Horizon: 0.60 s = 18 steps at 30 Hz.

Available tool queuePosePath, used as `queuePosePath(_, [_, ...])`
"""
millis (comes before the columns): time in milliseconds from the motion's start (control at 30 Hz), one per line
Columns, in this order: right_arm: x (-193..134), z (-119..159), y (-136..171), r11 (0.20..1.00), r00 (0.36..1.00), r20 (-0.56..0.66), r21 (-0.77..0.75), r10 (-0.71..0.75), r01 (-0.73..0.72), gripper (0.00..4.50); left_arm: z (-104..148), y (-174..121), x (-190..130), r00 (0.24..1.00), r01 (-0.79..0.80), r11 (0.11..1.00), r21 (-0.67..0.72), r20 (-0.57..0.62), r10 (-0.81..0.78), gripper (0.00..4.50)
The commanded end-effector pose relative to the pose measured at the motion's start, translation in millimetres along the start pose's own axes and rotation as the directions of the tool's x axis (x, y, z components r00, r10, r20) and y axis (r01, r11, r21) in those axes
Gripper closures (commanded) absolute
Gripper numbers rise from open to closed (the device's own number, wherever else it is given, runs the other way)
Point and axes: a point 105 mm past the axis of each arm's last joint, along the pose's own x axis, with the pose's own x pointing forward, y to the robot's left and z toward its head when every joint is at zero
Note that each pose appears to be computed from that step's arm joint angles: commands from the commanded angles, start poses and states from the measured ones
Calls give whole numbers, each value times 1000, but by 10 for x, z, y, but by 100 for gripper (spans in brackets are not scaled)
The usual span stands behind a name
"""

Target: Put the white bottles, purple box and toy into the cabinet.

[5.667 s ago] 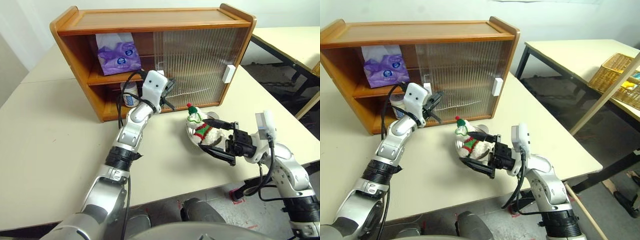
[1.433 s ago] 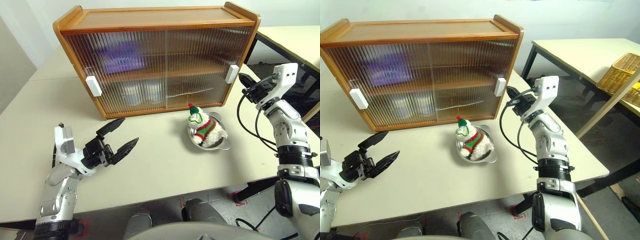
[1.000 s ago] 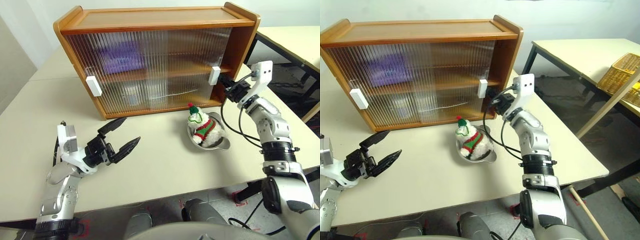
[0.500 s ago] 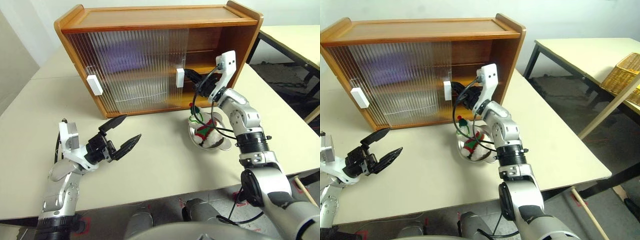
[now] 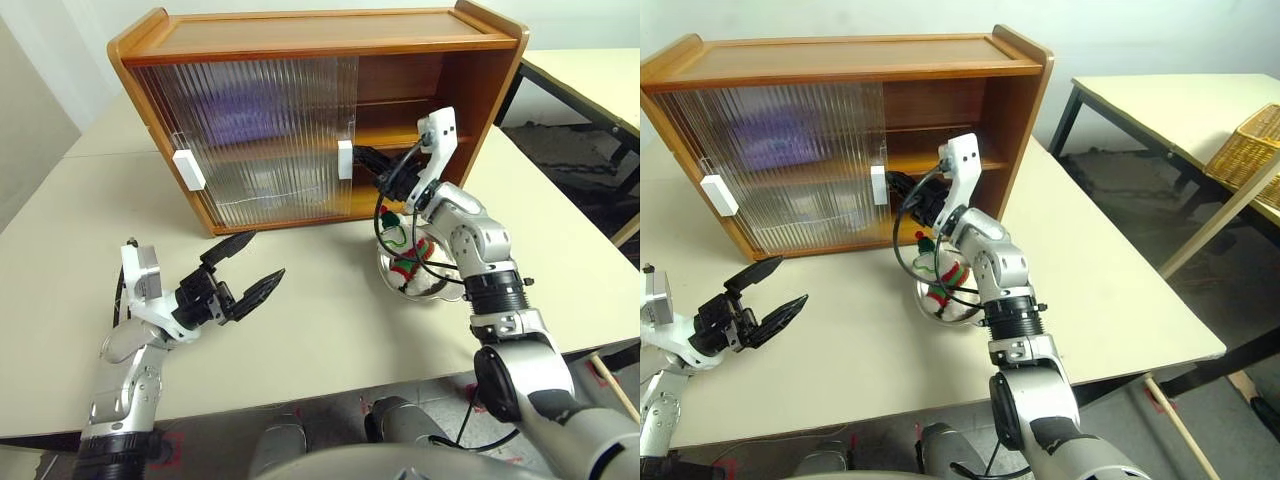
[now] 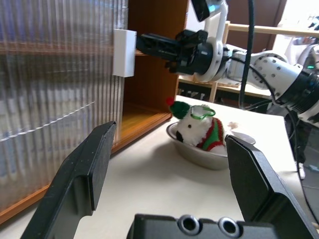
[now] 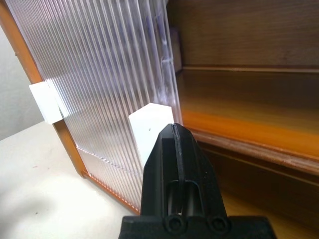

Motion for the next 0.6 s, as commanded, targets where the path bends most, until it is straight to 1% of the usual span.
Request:
queuePosePath(33, [-59, 0, 6, 1000, 1000, -14, 1, 9, -9, 448, 34, -12, 45, 999, 3, 1000, -6, 44, -3, 0])
queuePosePath(67, [-111, 20, -45, 1000, 1000, -14, -2, -6, 6, 432, 54, -8, 61, 998, -2, 1000, -10, 63, 2, 0])
queuePosePath(133, [-241, 72, -165, 999, 999, -15, -5, -38, 38, 386, 81, -10, 89, 996, -5, 1000, -14, 90, 7, 0])
queuePosePath(233, [-510, 126, -363, 996, 995, -51, -15, -86, 85, 281, 120, -9, 119, 992, -13, 1000, -25, 128, 16, 0])
queuePosePath(267, [-637, 108, -422, 996, 992, -86, -14, -89, 88, 252, 118, -11, 127, 991, -12, 1000, -27, 129, 15, 0])
queuePosePath(367, [-1037, 29, -539, 996, 980, -180, 6, -84, 87, 133, 81, -35, 149, 993, 4, 999, -35, 118, 1, 0])
queuePosePath(467, [-1459, -64, -487, 1000, 953, -304, 8, 8, -6, 28, 43, -45, 158, 994, 14, 999, -40, 107, -9, 0])
queuePosePath(500, [-1550, -82, -473, 1000, 942, -335, 15, 24, -21, 2, 40, -44, 158, 994, 14, 999, -41, 107, -9, 0])
queuePosePath(600, [-1763, -126, -389, 996, 896, -435, 34, 88, -82, 2, 21, -42, 150, 995, 21, 999, -44, 95, -16, 0])
